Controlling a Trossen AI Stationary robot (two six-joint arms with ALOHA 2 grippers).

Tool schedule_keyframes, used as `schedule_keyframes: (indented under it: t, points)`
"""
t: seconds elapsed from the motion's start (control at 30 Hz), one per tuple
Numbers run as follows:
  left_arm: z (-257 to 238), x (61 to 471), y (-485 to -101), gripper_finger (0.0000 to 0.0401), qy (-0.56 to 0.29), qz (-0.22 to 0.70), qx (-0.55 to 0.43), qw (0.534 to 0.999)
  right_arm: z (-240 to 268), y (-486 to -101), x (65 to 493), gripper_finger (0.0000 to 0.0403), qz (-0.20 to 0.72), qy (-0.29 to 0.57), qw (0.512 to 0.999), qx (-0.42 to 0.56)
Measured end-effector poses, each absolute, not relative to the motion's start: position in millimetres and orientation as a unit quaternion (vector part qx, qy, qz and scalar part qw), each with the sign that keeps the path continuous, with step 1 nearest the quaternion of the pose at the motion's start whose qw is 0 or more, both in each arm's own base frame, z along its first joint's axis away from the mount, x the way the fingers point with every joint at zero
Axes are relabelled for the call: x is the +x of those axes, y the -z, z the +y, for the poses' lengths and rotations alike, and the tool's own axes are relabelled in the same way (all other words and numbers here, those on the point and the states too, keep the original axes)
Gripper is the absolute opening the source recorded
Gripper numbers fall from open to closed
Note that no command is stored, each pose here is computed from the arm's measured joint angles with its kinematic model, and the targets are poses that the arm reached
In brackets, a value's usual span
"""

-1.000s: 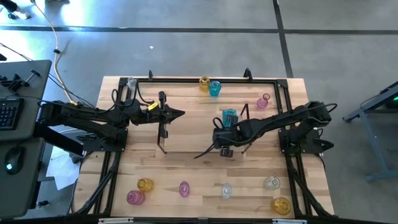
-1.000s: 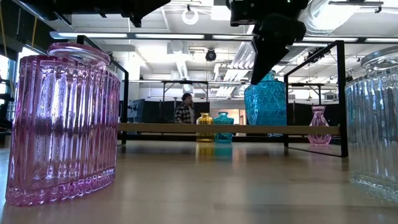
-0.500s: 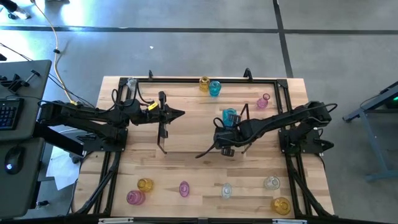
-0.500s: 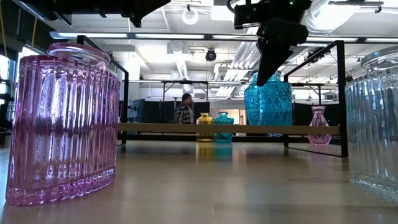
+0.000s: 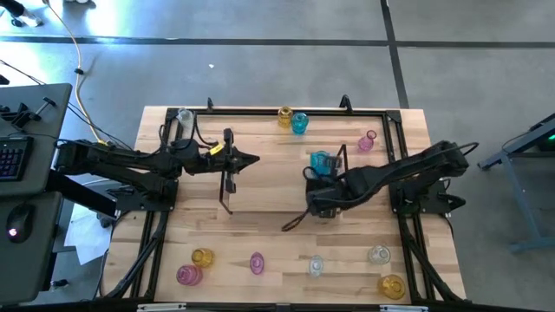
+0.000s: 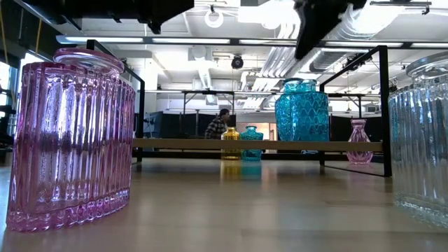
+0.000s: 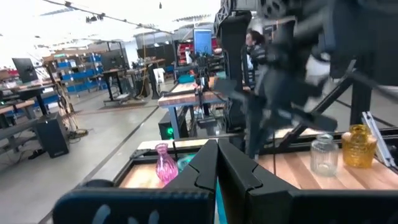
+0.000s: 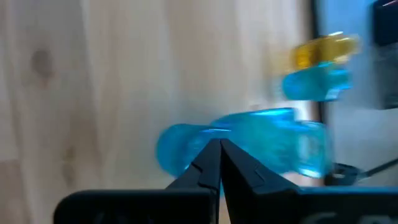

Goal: Sort vases onto shelf
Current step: Put the blue vase aligned with the other blue vases on the shelf

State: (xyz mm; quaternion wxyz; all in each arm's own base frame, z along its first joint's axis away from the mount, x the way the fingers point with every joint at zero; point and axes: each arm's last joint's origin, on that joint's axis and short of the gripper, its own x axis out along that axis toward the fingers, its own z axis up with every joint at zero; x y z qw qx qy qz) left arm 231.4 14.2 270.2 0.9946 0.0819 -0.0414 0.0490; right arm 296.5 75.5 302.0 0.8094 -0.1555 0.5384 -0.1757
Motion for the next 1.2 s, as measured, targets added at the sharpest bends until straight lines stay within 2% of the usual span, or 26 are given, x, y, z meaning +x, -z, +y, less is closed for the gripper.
schedule_keyframes:
  t: [0.27, 0.63, 0.9, 1.03, 1.2]
  points:
    - [38, 266, -267, 0.0000, -0.092, 0.014, 0.070, 0.993, 52, -326, 241, 0.0000, 0.415, 0.265, 0.860, -0.135]
    - [120, 329, -270, 0.0000, -0.151, 0.170, 0.030, 0.973, 14, -310, 189, 0.0000, 0.229, 0.287, 0.926, -0.093]
    - [178, 366, -256, 0.0004, -0.192, 0.238, 0.006, 0.952, 2, -304, 177, 0.0000, 0.180, 0.272, 0.941, -0.087]
    - [199, 383, -251, 0.0028, -0.200, 0.256, -0.001, 0.946, 0, -304, 177, 0.0000, 0.177, 0.276, 0.941, -0.086]
    - [215, 399, -241, 0.0081, -0.196, 0.270, -0.008, 0.943, 0, -304, 178, 0.0000, 0.178, 0.274, 0.941, -0.089]
